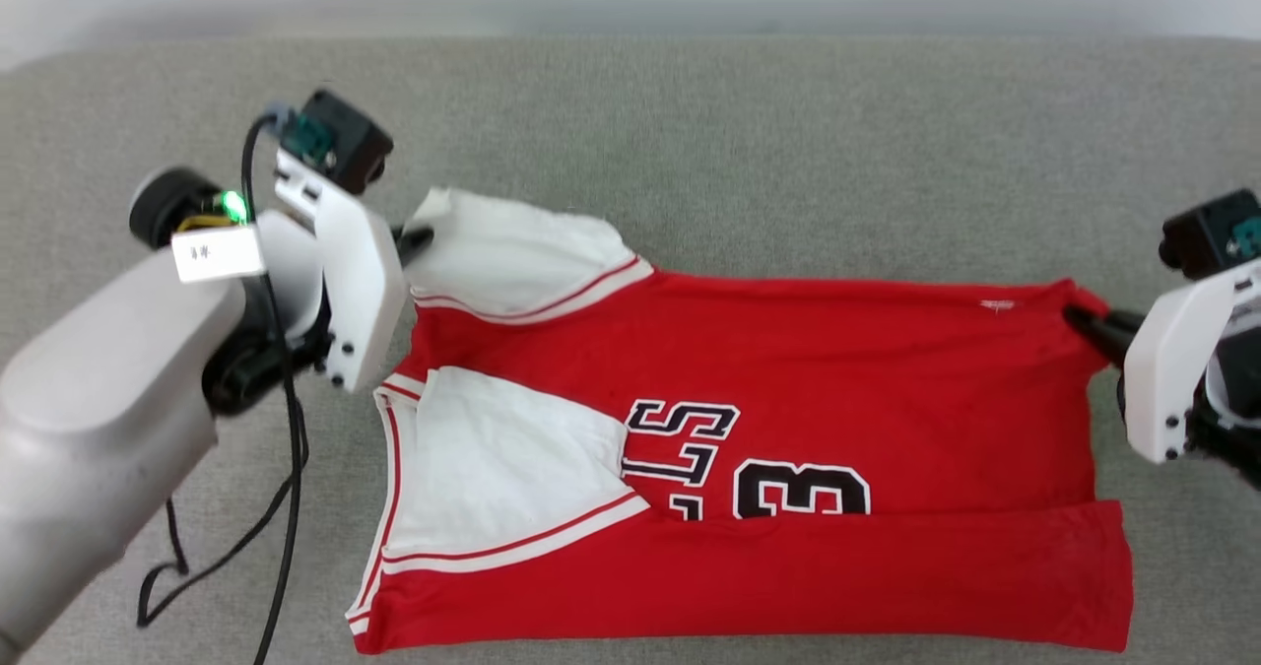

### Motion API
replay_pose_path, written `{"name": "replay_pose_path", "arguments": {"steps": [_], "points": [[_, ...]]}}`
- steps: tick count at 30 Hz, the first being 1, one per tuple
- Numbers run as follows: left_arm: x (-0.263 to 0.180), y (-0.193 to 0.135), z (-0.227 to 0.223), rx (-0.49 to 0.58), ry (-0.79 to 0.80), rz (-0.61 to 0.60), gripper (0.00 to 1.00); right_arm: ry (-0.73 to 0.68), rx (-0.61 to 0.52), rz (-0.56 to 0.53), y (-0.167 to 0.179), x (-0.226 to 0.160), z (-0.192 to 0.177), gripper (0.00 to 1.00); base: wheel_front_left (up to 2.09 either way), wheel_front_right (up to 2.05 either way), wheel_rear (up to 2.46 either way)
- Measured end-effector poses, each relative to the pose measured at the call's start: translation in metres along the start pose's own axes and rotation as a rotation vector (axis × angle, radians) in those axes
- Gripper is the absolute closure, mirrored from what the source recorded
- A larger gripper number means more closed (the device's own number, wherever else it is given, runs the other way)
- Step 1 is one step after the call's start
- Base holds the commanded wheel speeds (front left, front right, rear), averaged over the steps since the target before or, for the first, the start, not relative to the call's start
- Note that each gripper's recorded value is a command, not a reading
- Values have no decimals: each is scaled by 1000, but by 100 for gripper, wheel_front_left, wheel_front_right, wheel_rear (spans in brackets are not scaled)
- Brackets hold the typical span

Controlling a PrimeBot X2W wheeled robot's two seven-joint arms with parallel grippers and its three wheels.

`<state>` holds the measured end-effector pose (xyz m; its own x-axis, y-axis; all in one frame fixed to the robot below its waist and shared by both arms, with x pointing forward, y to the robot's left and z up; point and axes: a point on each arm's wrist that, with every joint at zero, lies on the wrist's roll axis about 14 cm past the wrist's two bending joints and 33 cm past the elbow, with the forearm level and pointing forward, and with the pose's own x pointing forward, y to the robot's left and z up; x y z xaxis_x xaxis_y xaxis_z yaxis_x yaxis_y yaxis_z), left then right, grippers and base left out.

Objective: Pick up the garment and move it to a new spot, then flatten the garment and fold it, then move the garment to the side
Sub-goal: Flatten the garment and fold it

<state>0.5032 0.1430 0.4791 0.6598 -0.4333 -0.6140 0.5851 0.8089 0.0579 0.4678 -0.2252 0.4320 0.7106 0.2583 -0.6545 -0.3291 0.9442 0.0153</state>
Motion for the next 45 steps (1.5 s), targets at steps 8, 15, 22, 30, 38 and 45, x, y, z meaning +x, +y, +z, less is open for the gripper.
{"name": "replay_pose_path", "arguments": {"steps": [8, 15, 22, 30, 38, 45], "points": [[-37, -21, -28, -39, -9, 7, 100, -41, 12, 15, 13, -31, -16, 100, 0, 0, 0], [-59, -49, -74, -115, 38, -8, 100, -24, 51, 33, 23, -49, -47, 100, 0, 0, 0], [-70, -66, -114, -207, 96, -5, 100, 26, 105, 56, 35, -58, -83, 100, 0, 0, 0], [-60, -76, -151, -292, 175, -10, 100, 130, 137, 64, 43, -56, -120, 100, 0, 0, 0], [-50, -70, -157, -328, 137, 42, 0, 99, 140, 52, 45, -55, -119, 0, 0, 0, 0], [-67, -53, -125, -294, -52, 153, 0, -22, 165, 58, 44, -73, -87, 0, 0, 0, 0]]}}
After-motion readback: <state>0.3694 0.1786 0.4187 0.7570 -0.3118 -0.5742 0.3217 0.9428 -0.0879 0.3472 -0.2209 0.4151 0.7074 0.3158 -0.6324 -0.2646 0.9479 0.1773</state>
